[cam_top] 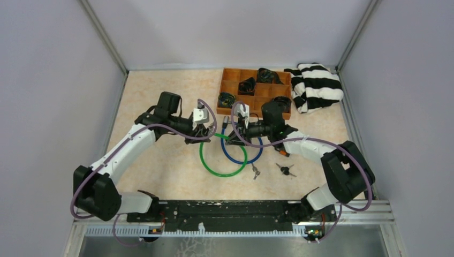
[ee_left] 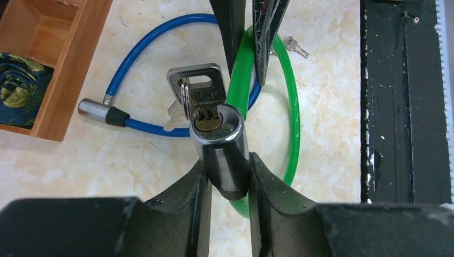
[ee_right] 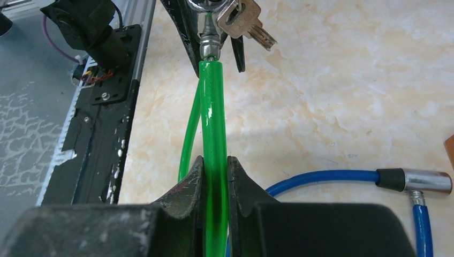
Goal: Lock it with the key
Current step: Lock the lock.
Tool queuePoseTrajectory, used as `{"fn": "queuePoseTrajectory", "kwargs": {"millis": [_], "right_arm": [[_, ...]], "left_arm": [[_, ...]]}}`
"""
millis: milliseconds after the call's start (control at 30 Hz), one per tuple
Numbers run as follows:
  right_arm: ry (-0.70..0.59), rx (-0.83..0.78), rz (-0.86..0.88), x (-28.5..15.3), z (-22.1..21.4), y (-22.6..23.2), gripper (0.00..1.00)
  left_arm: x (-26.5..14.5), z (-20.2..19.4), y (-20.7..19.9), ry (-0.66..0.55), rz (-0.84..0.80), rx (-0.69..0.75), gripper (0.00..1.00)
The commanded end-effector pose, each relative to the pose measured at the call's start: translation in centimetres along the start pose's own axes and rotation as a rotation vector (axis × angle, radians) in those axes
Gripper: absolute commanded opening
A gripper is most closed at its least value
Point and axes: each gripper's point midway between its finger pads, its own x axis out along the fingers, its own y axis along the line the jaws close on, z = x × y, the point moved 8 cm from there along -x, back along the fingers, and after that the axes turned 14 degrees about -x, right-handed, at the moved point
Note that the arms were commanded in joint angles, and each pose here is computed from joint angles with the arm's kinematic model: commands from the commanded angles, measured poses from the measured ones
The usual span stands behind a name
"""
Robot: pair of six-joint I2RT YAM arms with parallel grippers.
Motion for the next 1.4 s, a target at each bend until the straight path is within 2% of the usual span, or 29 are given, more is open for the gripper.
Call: {"fn": "queuePoseTrajectory", "kwargs": {"millis": [0,167,333,667,833,1067,1200,1367], "right_arm": [[-0.217,-0.362,0.038,1.4,7.7,0.5,0.0],[-0.239,-0.378,0.034,1.4,9.2,0.3,0.0],[-0.227,-0.429,0.058,1.7,8.8,0.6,0.0],[-0.186,-0.473,0.088,1.3,7.2,1.5,0.02],[-0.181,-0.449,0.077,1.3,7.0,1.5,0.1],[-0.15,-0.404,0.078,1.1,6.9,1.5,0.28],[-0.081,-0.394,0.07,0.7,7.5,1.3,0.39],[0.009,-0.393,0.069,-0.5,7.4,1.9,0.44]], "left_arm": [[1.1,2.7,-2.2,-0.047,-0.135,0.138,0.0],[0.6,4.1,-2.6,-0.048,-0.113,0.172,0.0],[0.5,4.9,-3.1,-0.027,-0.097,0.2,0.0],[1.1,3.0,-4.5,0.006,-0.11,0.198,0.0],[1.0,1.6,-4.8,0.019,-0.091,0.175,0.0],[0.5,1.0,-5.1,-0.019,-0.025,0.171,0.0],[0.2,1.0,-5.0,-0.026,0.009,0.17,0.0],[0.0,0.8,-4.7,-0.04,0.033,0.151,0.0]]}}
